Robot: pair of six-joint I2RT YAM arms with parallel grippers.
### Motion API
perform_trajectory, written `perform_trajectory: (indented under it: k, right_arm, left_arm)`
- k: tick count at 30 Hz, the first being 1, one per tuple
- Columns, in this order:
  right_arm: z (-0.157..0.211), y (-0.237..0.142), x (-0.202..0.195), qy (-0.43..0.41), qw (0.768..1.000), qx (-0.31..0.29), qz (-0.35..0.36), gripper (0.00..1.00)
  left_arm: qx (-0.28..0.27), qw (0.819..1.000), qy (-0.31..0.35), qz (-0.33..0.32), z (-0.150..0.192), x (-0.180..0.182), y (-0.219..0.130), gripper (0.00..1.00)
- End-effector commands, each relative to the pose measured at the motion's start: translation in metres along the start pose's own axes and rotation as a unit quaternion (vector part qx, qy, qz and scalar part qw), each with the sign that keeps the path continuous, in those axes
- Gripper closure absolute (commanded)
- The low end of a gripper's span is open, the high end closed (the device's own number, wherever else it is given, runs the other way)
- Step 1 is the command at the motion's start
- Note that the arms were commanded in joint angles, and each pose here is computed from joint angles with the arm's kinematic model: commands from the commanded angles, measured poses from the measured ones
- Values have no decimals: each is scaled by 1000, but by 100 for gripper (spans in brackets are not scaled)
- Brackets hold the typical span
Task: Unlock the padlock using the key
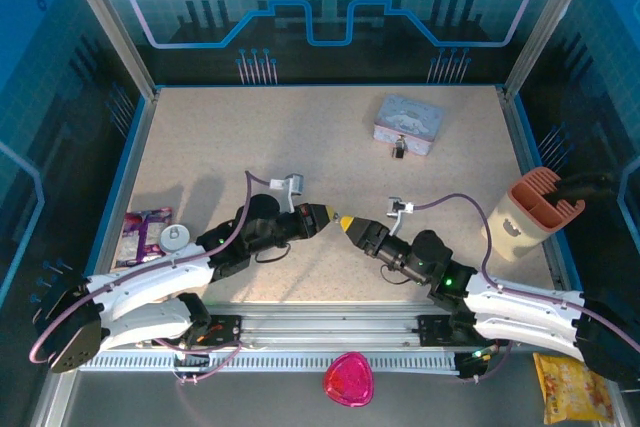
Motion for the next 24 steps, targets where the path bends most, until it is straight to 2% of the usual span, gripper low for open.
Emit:
perform_trajectory:
  k: [1, 4, 15, 17, 20, 24]
  right_arm:
    - [-6, -1, 12, -22, 999, -6, -37, 52]
    - [-8, 0, 11, -32, 999, 0, -41, 50]
    - [-5, 10, 20, -55, 995, 27, -81, 51]
    - [-4, 11, 20, -56, 995, 30, -83, 54]
    - [-3, 10, 16, -52, 995, 27, -84, 66]
    - [-3, 11, 14, -52, 995, 29, -84, 73]
  left_arm:
    - [2, 998, 15, 57, -7, -30, -2, 100]
    - [8, 998, 21, 59, -5, -31, -3, 100]
    - [15, 997, 23, 78, -5, -40, -4, 100]
    - [15, 997, 24, 78, -6, -41, -5, 100]
    - [11, 997, 24, 77, -6, -40, -6, 100]
    - [5, 997, 24, 78, -7, -40, -8, 100]
Point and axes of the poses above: each hand's point on the last joint's axis, 136 mm out from that joint toward the fingers, its own y axis out along the fingers, its own x axis along the line the jaws close on, z = x × y, the point moved 3 cm from there along -y, back along the fingers
